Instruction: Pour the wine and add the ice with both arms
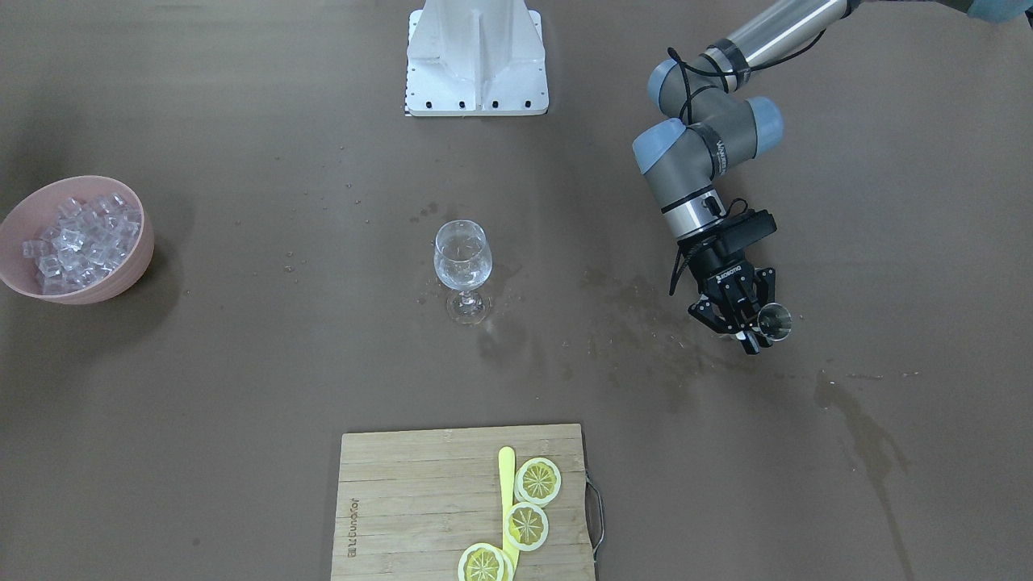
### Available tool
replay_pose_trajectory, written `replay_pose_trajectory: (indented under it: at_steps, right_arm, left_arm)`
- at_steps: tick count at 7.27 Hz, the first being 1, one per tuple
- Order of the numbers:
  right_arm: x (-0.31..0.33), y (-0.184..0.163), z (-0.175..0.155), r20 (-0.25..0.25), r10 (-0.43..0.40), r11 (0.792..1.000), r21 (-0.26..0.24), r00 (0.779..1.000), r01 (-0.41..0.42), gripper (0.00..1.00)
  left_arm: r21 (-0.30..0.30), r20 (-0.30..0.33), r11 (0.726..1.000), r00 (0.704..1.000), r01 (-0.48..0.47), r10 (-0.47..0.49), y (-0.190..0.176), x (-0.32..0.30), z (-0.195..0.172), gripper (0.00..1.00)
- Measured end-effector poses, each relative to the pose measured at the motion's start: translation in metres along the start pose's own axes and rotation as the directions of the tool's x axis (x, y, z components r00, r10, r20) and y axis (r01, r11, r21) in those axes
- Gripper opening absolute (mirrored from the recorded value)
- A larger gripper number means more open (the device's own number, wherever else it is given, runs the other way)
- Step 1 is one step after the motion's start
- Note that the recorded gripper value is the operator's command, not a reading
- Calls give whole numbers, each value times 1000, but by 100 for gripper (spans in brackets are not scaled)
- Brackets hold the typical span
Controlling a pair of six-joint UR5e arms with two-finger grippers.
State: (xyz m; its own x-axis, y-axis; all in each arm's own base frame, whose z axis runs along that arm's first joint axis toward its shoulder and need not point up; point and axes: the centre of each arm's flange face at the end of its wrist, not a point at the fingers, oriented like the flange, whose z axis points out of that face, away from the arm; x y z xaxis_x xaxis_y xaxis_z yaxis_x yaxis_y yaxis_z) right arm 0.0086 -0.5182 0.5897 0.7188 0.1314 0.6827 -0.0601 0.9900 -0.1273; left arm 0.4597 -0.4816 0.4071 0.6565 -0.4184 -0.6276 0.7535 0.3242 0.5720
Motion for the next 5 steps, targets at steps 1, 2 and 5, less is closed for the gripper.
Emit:
replay_pose_trajectory:
  at_steps: [1, 2, 5]
  right_arm:
    - [0, 0, 0, 1, 1, 1000, 0, 1000, -1, 100]
    - [0, 0, 0, 1, 1, 1000, -1, 1000, -1, 100]
    - [1, 1, 1, 1, 5, 1000, -2, 1000, -5, 100]
  left_arm:
    - [-1, -34, 1000, 999, 24, -24, -27, 9, -16, 0]
    - [-4, -71, 999, 996, 48, -48, -53, 16, -33, 0]
    - [1, -114, 999, 992, 44, -44, -79, 25, -55, 0]
